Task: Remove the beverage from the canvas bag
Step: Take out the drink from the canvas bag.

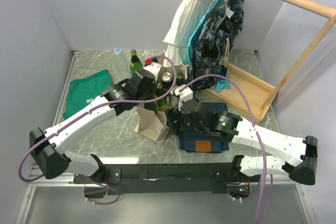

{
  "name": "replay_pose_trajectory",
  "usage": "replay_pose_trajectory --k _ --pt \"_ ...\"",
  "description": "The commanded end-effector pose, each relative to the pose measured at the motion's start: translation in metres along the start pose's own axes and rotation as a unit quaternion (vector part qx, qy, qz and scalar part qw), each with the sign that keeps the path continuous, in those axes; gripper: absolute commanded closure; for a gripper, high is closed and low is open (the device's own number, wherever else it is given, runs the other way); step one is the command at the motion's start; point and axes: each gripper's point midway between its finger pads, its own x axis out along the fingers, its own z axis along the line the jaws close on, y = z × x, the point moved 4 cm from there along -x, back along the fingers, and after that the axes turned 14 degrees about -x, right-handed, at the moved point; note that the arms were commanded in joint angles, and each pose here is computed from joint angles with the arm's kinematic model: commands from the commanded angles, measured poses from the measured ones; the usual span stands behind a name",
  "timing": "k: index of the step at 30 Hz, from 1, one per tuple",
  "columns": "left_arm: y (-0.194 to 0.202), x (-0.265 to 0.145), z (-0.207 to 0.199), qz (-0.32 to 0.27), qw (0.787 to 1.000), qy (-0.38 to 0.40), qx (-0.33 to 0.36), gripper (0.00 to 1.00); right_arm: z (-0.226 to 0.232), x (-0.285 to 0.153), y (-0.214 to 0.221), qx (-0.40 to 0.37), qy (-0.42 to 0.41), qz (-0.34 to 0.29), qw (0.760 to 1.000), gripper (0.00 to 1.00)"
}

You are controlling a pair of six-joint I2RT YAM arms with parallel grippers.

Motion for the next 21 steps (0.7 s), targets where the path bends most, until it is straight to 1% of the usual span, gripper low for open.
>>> replay_pose_trajectory --k 1,6,8,11,17,21 --pt "-0.068 -0.042 -0.014 -0.118 0.992 0.046 -0.029 0.99 0.002 -0.004 0.004 -0.007 -0.005 0.002 1.0 0.07" --pt "-0.079 -0.052 -0.015 -0.118 0.992 0.049 0.0 0.99 0.002 -0.004 0.005 -0.006 -0.005 0.004 1.0 0.07" --pt "-0.079 -0.055 -0.011 -0.112 0.993 0.035 0.01 0.99 0.002 -0.004 0.005 -0.006 -0.004 0.003 1.0 0.07" --pt "-0.084 -0.063 -0.013 -0.112 0.992 0.046 0.018 0.99 0.002 -0.005 0.005 -0.005 -0.004 0.003 1.0 0.07" --pt "-0.092 -0.08 -0.016 -0.124 0.989 0.074 0.014 0.99 0.001 -0.004 0.004 -0.003 -0.002 0.0 1.0 0.07" --pt "-0.098 -0.091 -0.014 -0.136 0.988 0.073 0.002 0.99 0.001 -0.004 0.002 -0.002 0.0 -0.003 1.0 0.07"
